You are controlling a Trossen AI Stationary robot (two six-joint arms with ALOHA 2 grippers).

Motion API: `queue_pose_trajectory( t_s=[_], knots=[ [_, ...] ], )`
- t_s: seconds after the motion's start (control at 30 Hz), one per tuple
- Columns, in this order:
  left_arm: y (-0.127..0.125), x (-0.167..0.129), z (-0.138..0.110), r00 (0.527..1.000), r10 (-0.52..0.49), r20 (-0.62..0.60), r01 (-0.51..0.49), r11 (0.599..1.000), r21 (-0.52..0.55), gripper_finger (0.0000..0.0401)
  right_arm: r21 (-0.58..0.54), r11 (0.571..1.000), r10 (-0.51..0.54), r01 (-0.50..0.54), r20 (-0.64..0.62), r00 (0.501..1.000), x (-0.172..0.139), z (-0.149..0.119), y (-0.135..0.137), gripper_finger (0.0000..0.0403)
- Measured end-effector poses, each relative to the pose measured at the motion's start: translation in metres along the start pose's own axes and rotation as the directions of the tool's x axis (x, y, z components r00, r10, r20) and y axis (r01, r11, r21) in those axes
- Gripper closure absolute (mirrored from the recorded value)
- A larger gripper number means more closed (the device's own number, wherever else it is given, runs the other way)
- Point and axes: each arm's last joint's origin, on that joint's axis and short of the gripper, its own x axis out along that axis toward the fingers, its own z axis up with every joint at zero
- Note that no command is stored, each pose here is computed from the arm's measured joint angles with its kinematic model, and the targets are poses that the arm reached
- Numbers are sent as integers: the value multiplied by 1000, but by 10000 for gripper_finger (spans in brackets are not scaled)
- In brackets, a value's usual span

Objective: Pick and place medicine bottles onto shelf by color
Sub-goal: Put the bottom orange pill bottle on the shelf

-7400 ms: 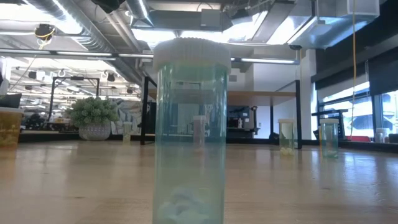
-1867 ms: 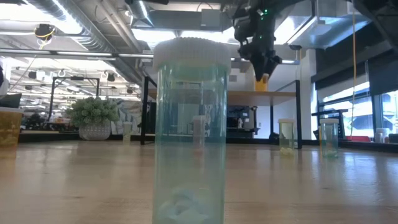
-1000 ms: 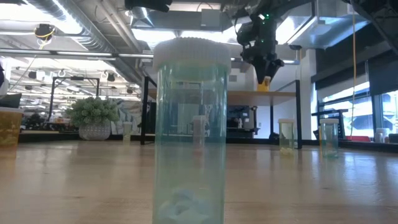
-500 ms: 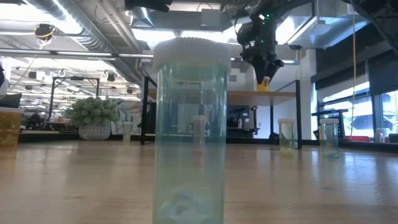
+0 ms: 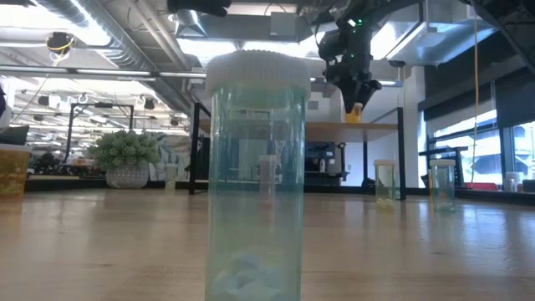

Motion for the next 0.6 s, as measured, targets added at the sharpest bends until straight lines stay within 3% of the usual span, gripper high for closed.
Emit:
queue_pose_trajectory(
  t_s=[0.3, 0.6],
  knots=[
    [5, 0, 1, 983, 184, 14, -184, 983, -11, 252, 26, 1000, 0, 0, -2, 1000, 0, 0, 0, 185],
    [6, -1, 2, 979, 203, 24, -202, 979, -29, 252, 23, 1000, -1, 2, -50, 999, 13, -5, 1, 184]
  ],
)
